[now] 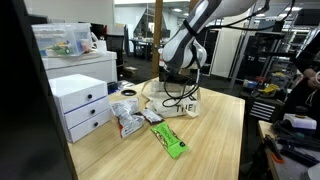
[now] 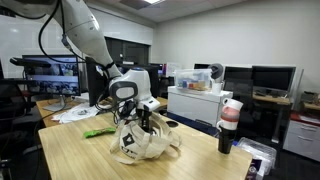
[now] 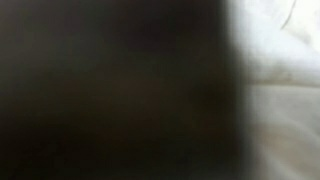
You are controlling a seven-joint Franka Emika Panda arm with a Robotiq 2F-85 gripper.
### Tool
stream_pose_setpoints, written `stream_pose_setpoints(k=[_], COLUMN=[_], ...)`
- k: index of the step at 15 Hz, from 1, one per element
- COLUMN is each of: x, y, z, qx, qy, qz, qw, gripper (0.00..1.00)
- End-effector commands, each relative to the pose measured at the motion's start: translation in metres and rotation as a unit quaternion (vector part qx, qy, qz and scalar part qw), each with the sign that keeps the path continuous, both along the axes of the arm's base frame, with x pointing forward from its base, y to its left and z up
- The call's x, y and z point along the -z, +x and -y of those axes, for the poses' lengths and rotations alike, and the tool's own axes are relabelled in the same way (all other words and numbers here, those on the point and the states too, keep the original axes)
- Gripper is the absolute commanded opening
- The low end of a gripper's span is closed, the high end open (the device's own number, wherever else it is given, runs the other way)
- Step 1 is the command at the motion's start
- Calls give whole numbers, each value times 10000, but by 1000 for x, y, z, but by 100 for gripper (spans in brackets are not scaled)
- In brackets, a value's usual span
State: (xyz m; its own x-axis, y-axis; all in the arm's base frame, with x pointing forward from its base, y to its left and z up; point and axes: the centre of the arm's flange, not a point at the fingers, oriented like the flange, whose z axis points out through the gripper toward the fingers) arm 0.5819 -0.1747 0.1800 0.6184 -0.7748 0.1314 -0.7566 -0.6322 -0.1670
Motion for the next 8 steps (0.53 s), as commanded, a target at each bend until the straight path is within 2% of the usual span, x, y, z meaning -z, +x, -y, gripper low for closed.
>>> stream_pose_setpoints(k=[1,3,8], x=[-4,-12,-34], y=[-4,-10,-21], z=[4,8,11], qx=[-55,-196,-523], qy=[-76,-187,-207], qz=[-144,-361,-545], qw=[9999,9990,9969], gripper=[35,23,23])
